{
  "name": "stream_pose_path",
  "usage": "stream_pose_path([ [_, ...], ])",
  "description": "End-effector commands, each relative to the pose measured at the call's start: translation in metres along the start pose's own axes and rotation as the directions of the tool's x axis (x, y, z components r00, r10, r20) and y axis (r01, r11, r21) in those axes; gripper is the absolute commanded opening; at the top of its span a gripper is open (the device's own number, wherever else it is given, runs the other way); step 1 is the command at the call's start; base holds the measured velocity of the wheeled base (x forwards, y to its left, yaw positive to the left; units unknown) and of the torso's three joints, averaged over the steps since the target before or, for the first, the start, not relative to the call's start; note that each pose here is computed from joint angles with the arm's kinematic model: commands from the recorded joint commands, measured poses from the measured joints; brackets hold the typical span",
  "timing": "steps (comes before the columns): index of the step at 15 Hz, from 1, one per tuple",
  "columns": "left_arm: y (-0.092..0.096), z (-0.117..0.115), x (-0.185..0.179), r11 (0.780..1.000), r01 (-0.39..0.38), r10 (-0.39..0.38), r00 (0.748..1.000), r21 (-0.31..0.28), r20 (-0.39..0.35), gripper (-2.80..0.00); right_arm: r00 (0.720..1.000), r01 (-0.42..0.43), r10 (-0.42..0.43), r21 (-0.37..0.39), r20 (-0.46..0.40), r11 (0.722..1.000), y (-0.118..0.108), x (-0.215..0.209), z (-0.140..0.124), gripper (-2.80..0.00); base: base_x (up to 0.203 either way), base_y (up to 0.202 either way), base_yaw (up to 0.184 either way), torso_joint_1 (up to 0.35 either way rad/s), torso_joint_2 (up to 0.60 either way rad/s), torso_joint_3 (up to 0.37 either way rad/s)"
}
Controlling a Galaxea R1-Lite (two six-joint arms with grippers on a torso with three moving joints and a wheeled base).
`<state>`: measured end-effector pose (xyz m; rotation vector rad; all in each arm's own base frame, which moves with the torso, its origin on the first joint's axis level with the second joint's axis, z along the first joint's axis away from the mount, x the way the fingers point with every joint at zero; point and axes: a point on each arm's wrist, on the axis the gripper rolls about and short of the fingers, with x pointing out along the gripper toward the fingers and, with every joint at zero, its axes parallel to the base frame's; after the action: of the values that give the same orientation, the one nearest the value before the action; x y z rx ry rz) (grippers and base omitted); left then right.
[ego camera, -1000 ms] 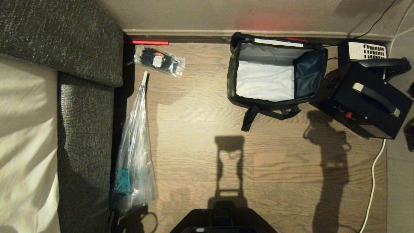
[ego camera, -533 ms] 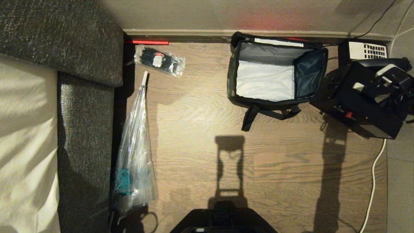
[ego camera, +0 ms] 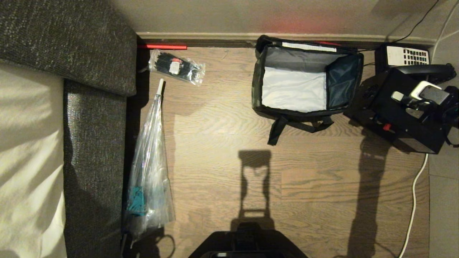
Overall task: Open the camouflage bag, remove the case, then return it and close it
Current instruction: Grip the handle again
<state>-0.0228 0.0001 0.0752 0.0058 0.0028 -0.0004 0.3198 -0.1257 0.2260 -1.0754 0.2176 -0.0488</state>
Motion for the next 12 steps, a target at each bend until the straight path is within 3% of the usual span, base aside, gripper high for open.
stream_pose_path([
  [1,0.0,0.0,0.0,1.0,0.0,0.0,1.0,0.0,-0.001,-2.8,0.998,0.034,-0.035,-0.022,-0.047,0.999,-0.002,-0.007,0.002,0.0,0.0,0.0,0.0,0.0,0.0,0.0],
  [3,0.0,0.0,0.0,1.0,0.0,0.0,1.0,0.0,0.0,-2.8,0.983,0.062,-0.067,-0.034,-0.174,0.997,0.005,-0.01,-0.002,0.0,0.0,0.0,0.0,0.0,0.0,0.0],
  [5,0.0,0.0,0.0,1.0,0.0,0.0,1.0,0.0,-0.001,-2.8,0.939,0.112,-0.135,-0.091,-0.316,0.99,0.012,-0.011,-0.009,0.0,0.0,0.0,0.0,0.0,0.0,0.0],
  [7,0.0,0.0,0.0,1.0,0.0,0.0,1.0,0.0,-0.001,-2.8,0.889,0.179,-0.216,-0.128,-0.404,0.975,0.025,-0.003,-0.018,0.0,0.0,0.0,0.0,0.0,0.0,0.0],
  [12,0.0,0.0,0.0,1.0,0.0,0.0,1.0,0.0,0.0,-2.8,0.85,0.383,-0.412,-0.153,-0.328,0.911,0.045,0.015,-0.024,0.0,0.0,0.0,0.0,0.0,0.0,0.0],
])
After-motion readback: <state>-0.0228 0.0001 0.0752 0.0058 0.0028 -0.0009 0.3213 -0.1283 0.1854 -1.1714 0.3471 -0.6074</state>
